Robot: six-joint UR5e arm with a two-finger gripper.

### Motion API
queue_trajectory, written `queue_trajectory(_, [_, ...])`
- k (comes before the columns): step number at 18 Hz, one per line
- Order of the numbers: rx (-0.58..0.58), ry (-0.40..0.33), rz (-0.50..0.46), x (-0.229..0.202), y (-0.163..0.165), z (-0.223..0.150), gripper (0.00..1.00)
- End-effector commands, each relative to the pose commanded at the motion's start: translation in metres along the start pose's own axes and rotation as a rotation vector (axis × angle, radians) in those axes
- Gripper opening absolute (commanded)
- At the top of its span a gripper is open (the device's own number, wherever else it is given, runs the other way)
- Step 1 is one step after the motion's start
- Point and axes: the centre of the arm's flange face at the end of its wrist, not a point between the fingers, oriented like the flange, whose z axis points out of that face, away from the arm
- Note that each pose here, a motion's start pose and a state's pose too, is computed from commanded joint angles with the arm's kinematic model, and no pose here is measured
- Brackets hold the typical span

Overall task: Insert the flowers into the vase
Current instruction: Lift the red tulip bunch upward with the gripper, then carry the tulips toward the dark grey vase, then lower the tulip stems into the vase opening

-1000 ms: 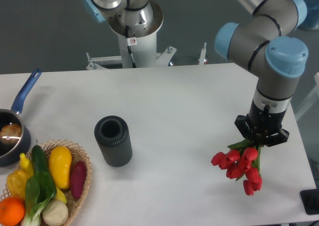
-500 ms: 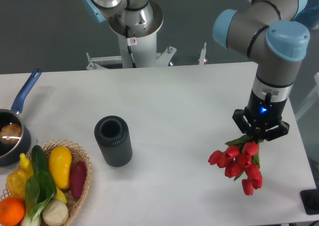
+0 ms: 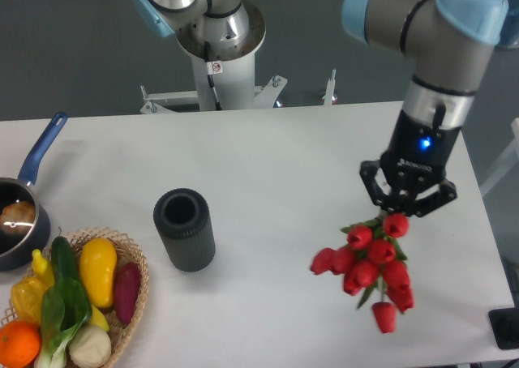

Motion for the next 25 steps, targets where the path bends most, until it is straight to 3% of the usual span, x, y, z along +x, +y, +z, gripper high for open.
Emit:
queue_trajectory(5, [0.08, 0.063, 0.024, 0.024, 0.0, -0.002, 0.0])
queue_trajectory(9, [0.174, 0.186, 0.045, 0.049, -0.004, 0.006, 0.0])
queue_trajectory(12, [0.256, 0.291, 0.032, 0.067, 0.012, 0.011, 0.0])
queue_trajectory(20, [0.349, 0.391, 0.057, 0.096, 0.021, 0.011, 0.0])
queue_trajectory(25, [0.346, 0.438, 0.063, 0.119, 0.022, 0.025, 0.0])
